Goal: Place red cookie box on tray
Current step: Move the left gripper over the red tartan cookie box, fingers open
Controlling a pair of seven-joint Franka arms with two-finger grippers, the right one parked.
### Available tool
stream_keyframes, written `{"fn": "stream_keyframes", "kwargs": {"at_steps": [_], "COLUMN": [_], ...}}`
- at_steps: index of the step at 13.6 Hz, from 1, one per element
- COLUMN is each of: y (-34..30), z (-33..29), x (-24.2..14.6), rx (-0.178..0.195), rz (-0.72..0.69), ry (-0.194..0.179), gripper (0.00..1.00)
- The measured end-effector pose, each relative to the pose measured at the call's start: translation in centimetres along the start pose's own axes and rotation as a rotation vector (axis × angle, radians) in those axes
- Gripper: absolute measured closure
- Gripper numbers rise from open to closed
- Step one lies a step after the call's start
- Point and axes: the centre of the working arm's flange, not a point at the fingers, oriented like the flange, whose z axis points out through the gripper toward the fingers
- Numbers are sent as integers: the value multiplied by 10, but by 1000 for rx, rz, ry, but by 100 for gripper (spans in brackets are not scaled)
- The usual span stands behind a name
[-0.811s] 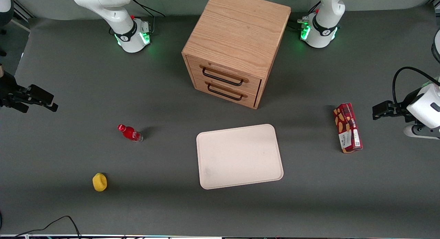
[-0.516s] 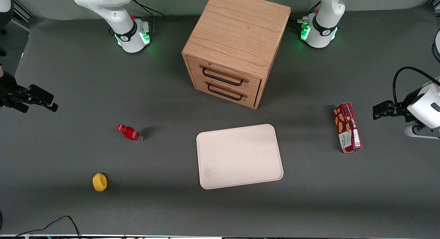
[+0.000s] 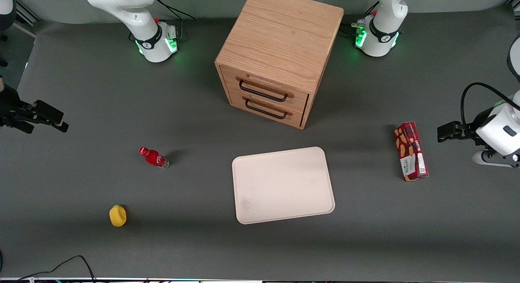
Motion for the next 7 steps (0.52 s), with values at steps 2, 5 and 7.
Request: {"fn": "stream_keyframes", "kwargs": {"at_steps": [2,5,7], "y": [0,0,-1], "z": [2,4,9], "x": [1,1,3], "rx": [0,-1,-2], "rz": [0,0,-1], "ry": [-3,-9,-20], "gripper": [0,0,0]}}
